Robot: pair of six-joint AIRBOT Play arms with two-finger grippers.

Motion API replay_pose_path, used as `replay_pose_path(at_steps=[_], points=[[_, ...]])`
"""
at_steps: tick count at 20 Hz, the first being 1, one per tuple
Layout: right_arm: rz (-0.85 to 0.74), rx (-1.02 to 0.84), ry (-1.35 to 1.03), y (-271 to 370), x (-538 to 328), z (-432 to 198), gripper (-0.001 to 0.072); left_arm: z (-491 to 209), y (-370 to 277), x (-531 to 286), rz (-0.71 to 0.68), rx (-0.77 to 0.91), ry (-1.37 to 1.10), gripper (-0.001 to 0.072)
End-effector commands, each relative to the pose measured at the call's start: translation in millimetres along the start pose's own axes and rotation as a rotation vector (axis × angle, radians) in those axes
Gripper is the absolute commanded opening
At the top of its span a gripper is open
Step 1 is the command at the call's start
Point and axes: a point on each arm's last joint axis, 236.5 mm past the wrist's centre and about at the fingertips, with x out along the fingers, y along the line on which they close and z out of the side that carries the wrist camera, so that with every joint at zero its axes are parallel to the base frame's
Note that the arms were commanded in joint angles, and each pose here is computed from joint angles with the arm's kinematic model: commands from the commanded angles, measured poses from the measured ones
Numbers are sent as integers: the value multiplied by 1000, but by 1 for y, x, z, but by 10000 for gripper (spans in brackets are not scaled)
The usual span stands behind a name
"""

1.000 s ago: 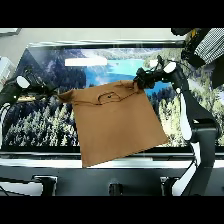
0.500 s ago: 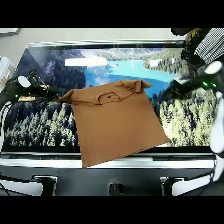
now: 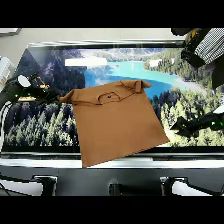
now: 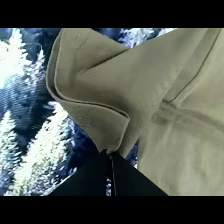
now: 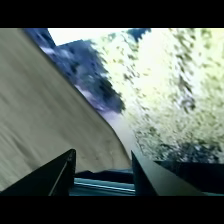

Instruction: Fold the clothes and pants, and hang the long-sleeved shirts on hangers.

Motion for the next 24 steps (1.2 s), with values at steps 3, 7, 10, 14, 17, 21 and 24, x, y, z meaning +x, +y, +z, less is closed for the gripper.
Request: replay_pose_path(at_steps=[3,7,10,14,17,21,24], points=[[15,42,65,-12,31,-33,420,-1,0,0,1,-1,6,14],[83,53,65,0,40,-37,376,-1,0,1,1,-1,4,14],[142,55,43,14,39,-32,35,-1,0,1,1,-1,4,14],[148,82,-173,29,-4,36,33,-1,0,1,1,-1,4,14],[84,143,-559,40,-115,145,33,-2,-1,1,0,3,8,14],[128,158,-726,82,-181,232,32,-9,-11,10,-15,5,35,14],[137,156,-629,110,-128,253,34,-20,-27,22,-50,5,72,13]])
